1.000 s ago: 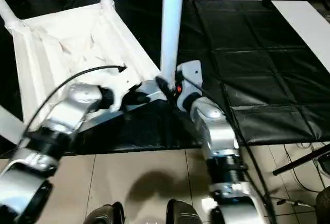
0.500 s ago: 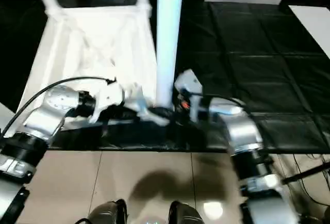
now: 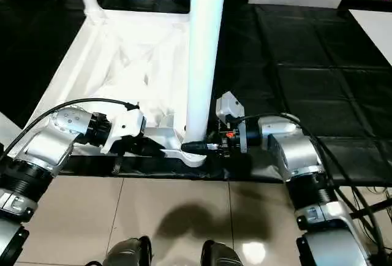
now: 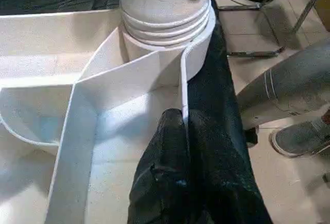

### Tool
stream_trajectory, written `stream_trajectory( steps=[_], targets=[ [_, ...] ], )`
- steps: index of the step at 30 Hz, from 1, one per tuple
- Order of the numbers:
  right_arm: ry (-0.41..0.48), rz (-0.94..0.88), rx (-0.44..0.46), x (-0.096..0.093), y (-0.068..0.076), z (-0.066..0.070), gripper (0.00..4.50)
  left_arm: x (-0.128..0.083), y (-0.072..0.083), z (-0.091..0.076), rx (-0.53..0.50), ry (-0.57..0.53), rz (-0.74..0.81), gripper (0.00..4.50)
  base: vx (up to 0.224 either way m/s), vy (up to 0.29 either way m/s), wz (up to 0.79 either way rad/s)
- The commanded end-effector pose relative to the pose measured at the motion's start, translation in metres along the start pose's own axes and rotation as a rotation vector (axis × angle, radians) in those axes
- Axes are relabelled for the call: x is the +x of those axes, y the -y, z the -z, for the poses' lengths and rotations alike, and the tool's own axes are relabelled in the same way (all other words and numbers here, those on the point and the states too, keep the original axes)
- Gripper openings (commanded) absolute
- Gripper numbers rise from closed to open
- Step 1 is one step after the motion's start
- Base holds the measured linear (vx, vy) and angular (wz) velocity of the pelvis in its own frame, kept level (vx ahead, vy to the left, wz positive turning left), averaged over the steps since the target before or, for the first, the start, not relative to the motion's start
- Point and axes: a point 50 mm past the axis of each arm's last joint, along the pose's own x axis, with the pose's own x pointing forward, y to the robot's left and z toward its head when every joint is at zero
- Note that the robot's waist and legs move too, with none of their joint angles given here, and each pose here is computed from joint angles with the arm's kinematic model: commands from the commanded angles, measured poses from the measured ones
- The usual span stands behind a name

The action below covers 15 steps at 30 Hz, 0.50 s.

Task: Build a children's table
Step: Rotate leg to tighten

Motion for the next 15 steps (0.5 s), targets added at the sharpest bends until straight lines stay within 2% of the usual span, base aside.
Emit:
stream_trajectory(
  steps=[1, 4, 7, 8, 12, 13, 15],
  targets=[
    [0.007, -0.064, 0.014, 0.003, -0.003, 0.000, 2.07, 0.002, 0.000, -0.006, 0.043, 0.004, 0.020, 0.00, 0.000, 0.000, 0.00],
    [0.015, -0.063, 0.024, 0.005, -0.005, 0.001, 2.06, 0.003, -0.001, -0.006, 0.032, 0.007, 0.001, 0.00, 0.000, 0.000, 0.00],
    [0.067, -0.013, 0.067, 0.013, -0.006, 0.001, 2.05, 0.006, -0.005, -0.009, 0.008, 0.023, -0.055, 0.00, 0.000, 0.000, 0.00],
    [0.084, 0.098, 0.085, 0.023, -0.006, 0.005, 2.05, 0.011, -0.012, -0.013, -0.032, 0.029, -0.144, 0.00, 0.000, 0.000, 0.00],
    [0.087, 0.185, 0.091, 0.030, -0.004, 0.007, 2.05, 0.014, -0.016, -0.016, -0.058, 0.046, -0.186, 0.00, 0.000, 0.000, 0.00],
    [0.111, 0.292, 0.129, 0.039, -0.001, 0.009, 2.05, 0.021, -0.021, -0.022, -0.093, 0.064, -0.238, 0.00, 0.000, 0.000, 0.00],
    [0.148, 0.395, 0.183, 0.048, 0.002, 0.008, 2.04, 0.028, -0.026, -0.029, -0.122, 0.074, -0.299, 0.00, 0.000, 0.000, 0.00]
  ],
)
